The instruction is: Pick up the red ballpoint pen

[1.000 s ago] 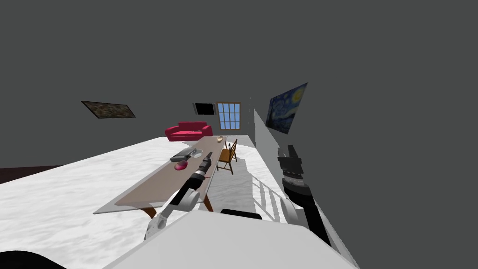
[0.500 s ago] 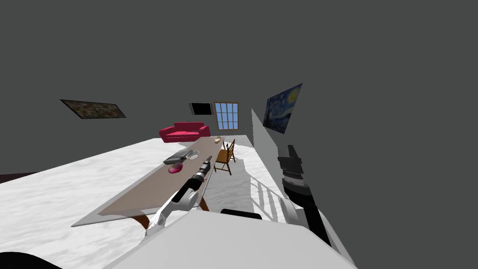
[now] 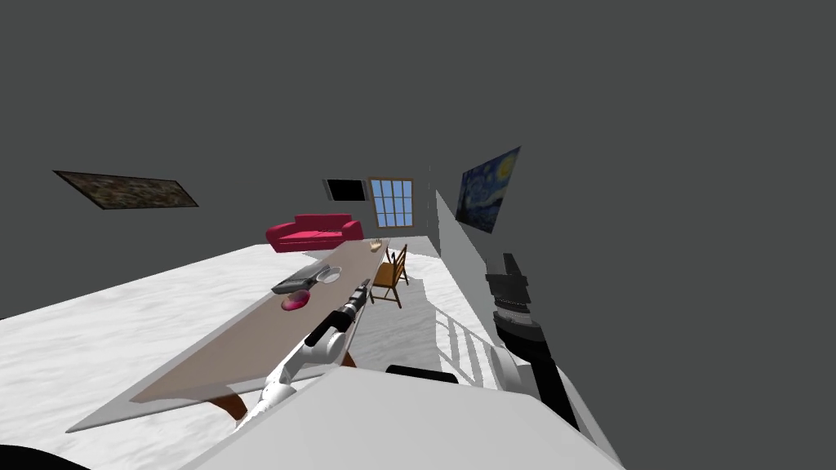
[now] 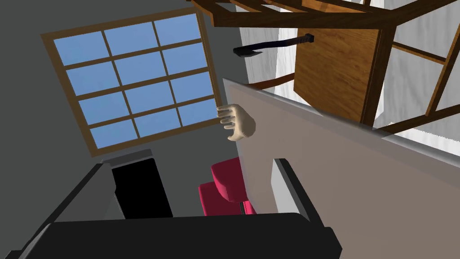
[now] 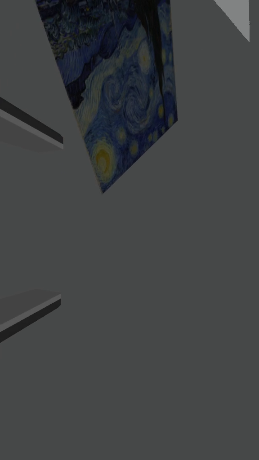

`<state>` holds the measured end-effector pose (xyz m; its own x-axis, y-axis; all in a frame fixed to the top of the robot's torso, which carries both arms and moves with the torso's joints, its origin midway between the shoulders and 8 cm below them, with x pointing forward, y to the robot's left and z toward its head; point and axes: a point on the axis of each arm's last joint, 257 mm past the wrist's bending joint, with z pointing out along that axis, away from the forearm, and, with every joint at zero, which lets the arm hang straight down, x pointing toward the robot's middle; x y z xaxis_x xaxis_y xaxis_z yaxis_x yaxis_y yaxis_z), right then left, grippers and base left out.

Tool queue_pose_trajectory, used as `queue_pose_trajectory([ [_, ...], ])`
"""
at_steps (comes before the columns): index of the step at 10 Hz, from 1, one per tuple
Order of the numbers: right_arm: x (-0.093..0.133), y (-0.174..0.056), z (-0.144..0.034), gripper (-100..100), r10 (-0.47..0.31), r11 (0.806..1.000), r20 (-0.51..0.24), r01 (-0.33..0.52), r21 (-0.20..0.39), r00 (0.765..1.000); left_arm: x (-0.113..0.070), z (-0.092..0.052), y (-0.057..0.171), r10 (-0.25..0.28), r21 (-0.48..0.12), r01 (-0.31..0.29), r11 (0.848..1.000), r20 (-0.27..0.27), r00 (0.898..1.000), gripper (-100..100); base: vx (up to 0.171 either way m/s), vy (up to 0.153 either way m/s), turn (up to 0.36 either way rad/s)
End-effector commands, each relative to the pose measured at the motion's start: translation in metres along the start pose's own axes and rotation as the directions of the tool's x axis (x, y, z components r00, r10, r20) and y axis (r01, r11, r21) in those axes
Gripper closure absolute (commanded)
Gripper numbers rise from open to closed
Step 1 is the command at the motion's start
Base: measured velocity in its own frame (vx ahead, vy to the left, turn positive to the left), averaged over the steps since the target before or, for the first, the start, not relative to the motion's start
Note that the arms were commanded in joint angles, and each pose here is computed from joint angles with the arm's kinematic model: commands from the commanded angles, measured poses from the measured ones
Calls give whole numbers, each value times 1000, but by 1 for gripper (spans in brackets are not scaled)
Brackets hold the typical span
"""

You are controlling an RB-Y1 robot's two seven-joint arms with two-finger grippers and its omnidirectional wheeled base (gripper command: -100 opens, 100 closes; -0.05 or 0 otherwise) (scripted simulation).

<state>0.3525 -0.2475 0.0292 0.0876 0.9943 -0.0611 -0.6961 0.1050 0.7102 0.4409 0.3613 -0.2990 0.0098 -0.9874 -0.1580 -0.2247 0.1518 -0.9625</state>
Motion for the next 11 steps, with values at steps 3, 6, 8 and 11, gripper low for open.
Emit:
queue_pose_trajectory([
  [3, 0, 0, 0, 0, 0, 1000, 0, 0, 0, 1000, -13, -2, 56, -27, -140, 28, 990, 7, 1000, -100, 36, -9, -58],
  [6, 0, 0, 0, 0, 0, 1000, 0, 0, 0, 1000, -24, -4, 99, -62, -269, 63, 961, 11, 998, -100, 42, 5, -81],
  [8, 0, 0, 0, 0, 0, 1000, 0, 0, 0, 1000, -29, -9, 115, -62, -300, 66, 952, 23, 998, -100, 28, 9, -18],
  [11, 0, 0, 0, 0, 0, 1000, 0, 0, 0, 1000, -43, -20, 161, -93, -428, 101, 898, 40, 995, -100, 36, 18, -81],
])
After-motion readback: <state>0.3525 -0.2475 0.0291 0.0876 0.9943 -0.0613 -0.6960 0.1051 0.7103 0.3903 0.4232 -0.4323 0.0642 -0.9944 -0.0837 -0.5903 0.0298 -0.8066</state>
